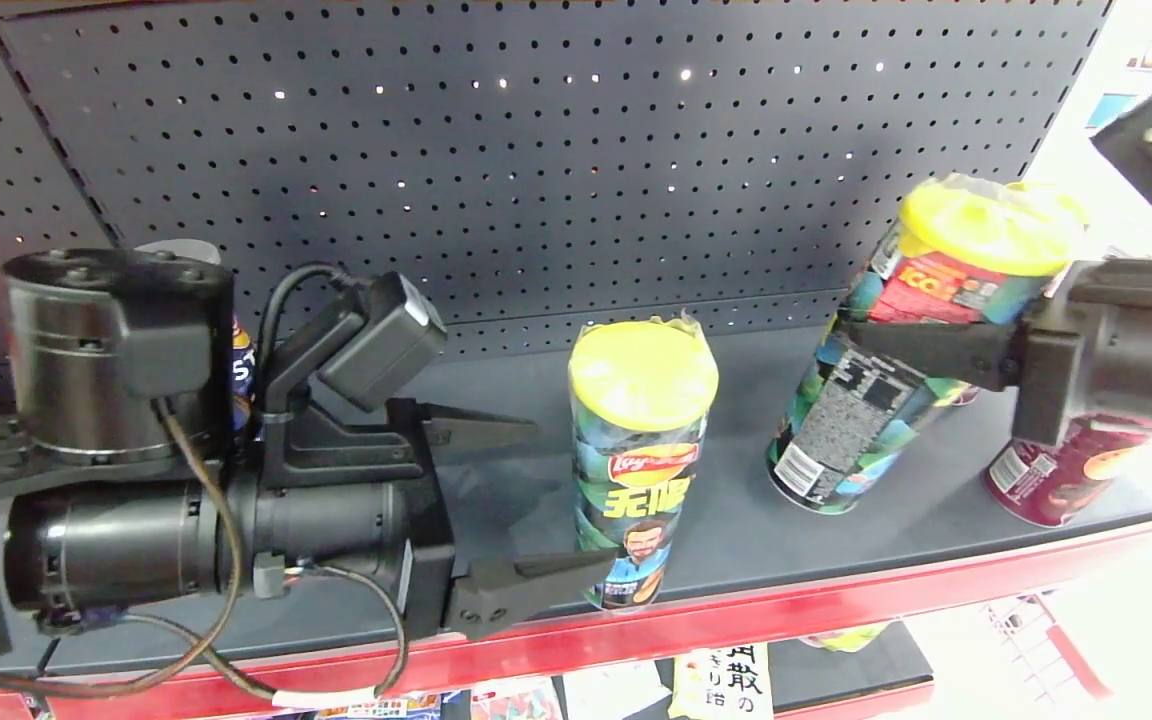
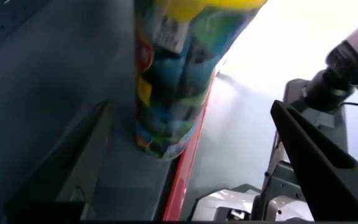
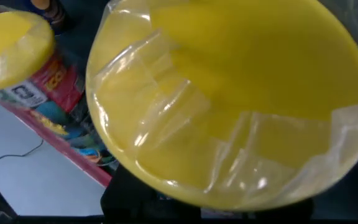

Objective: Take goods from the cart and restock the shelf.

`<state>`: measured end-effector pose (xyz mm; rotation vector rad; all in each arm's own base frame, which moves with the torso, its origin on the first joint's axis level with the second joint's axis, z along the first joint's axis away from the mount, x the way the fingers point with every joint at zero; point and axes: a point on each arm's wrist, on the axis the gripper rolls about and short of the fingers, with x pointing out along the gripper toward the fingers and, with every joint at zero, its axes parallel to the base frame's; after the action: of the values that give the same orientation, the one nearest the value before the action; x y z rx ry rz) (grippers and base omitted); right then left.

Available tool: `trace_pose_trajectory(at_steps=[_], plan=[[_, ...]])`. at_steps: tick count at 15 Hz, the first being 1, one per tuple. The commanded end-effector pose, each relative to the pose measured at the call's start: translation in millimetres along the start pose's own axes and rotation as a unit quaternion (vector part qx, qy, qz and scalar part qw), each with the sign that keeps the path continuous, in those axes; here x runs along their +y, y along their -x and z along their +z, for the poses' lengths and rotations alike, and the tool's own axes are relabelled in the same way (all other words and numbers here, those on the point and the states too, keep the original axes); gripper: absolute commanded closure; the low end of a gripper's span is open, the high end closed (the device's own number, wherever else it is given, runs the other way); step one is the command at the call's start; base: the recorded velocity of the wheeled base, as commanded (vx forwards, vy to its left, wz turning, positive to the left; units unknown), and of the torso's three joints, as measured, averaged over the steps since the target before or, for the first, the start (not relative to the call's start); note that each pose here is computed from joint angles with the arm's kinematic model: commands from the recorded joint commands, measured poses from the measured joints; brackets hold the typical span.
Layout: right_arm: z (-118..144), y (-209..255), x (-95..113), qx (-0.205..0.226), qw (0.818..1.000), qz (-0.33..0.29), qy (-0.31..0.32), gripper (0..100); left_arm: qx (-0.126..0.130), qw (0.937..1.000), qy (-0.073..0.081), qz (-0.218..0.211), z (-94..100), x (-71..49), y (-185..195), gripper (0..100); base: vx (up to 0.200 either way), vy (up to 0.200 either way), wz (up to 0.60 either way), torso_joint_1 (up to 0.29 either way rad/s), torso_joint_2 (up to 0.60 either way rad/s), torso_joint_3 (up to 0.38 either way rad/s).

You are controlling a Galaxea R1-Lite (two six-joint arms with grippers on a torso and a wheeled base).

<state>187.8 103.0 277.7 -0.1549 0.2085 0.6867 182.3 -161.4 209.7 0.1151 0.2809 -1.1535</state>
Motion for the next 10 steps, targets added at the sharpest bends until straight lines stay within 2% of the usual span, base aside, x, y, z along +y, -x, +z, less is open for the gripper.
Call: trace_pose_trajectory(at_steps=[1,3,5,6,10], plan=[[3.3,-51.0,-7.6,0.028,1.000,0.007,0.003,100,-0.010,0.9995,-0.001,0.029,-2.5,-9.4,20.9,0,0.000,0.000,0.00,0.000,0.00,0.000],[6.6,-76.4,-11.7,0.034,0.999,0.012,0.003,100,-0.005,0.9979,0.004,0.064,-8.6,-8.4,29.5,0,0.000,0.000,0.00,0.000,0.00,0.000],[9.1,-97.5,-15.2,0.035,0.999,0.018,0.003,100,0.003,0.9936,0.009,0.112,-14.8,-3.6,35.5,0,0.000,0.000,0.00,0.000,0.00,0.000],[10.3,-114.6,-18.1,0.036,0.999,0.027,0.003,100,0.006,0.9893,0.012,0.145,-18.4,-2.6,41.2,0,0.000,0.000,0.00,0.000,0.00,0.000],[14.9,-153.8,-18.2,0.030,0.999,0.036,0.009,100,0.010,0.9889,0.014,0.148,-25.9,-6.2,48.3,0,0.000,0.000,0.00,0.000,0.00,0.000]])
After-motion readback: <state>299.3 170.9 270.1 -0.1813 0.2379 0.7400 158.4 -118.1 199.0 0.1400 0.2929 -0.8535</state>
